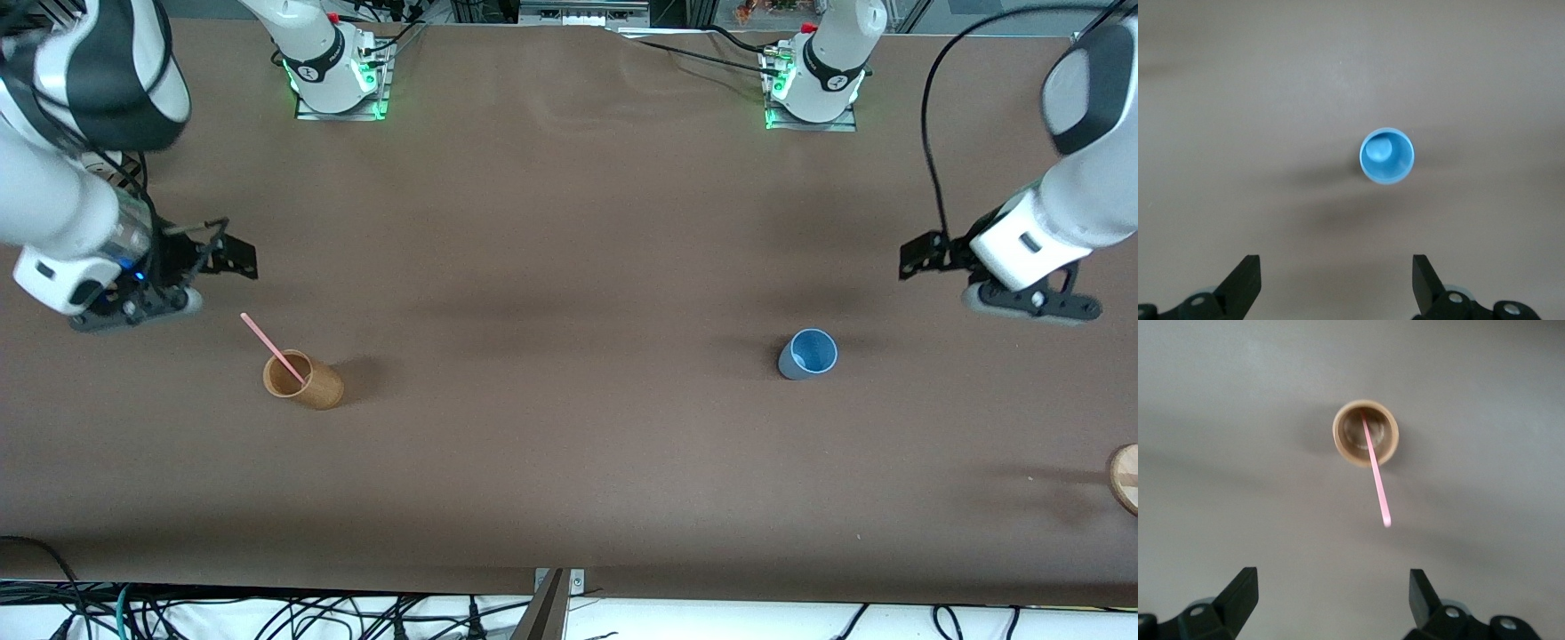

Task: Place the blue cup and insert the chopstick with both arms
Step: 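Reach the pink chopstick with the right gripper while the left gripper nears the cup, then grasp the chopstick with the right gripper while the left gripper grips the cup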

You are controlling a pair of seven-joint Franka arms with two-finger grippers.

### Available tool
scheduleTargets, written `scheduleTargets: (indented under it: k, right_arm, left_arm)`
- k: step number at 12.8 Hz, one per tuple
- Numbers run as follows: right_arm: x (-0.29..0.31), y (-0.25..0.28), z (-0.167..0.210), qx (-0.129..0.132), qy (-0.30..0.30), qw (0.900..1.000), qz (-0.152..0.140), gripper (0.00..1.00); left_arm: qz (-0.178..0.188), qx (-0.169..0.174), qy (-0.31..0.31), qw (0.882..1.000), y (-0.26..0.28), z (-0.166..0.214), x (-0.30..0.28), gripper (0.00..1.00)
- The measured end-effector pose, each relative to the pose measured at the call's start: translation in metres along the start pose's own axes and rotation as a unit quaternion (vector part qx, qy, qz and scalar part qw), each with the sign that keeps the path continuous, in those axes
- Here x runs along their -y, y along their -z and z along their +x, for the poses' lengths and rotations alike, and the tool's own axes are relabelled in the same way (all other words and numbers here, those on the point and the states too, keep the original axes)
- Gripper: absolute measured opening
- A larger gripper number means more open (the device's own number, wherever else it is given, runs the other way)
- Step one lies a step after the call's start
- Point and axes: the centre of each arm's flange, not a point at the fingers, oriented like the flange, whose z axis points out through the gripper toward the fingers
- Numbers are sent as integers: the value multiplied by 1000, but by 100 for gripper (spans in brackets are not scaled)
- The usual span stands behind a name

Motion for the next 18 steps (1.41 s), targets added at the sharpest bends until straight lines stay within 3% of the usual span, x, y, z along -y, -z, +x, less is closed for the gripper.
scheduleTargets:
  k: [2, 5, 9, 10, 12, 13, 14, 16, 17, 18]
  right_arm:
    - [-9, -32, 28, 3, 18, 1000, 7, 100]
    - [-11, -73, 56, 8, 48, 999, -14, 100]
    - [-8, -119, 75, 8, 85, 996, -22, 97]
    - [-10, -128, 79, 4, 96, 995, -27, 87]
    - [-11, -140, 79, 9, 106, 994, -29, 82]
    - [-10, -143, 77, 12, 108, 994, -28, 71]
    - [-9, -145, 74, 17, 109, 994, -28, 71]
    - [-8, -149, 66, 25, 110, 993, -28, 52]
    - [-7, -150, 61, 29, 111, 993, -28, 51]
    - [-9, -150, 58, 32, 110, 993, -29, 44]
  left_arm:
    - [-4, -8, -8, 1000, -55, 27, -6, 100]
    - [-13, 8, -19, 1000, -135, 47, -19, 100]
    - [-5, -16, -26, 1000, -213, 27, -21, 100]
    - [-4, -23, -29, 999, -223, 22, -25, 100]
    - [5, -34, -43, 998, -237, 18, -30, 81]
    - [14, -35, -55, 998, -246, 18, -31, 68]
    - [20, -35, -62, 997, -254, 18, -30, 56]
    - [21, -30, -64, 997, -264, 18, -29, 35]
    - [20, -28, -64, 997, -267, 17, -29, 22]
    - [20, -28, -64, 997, -268, 17, -29, 10]
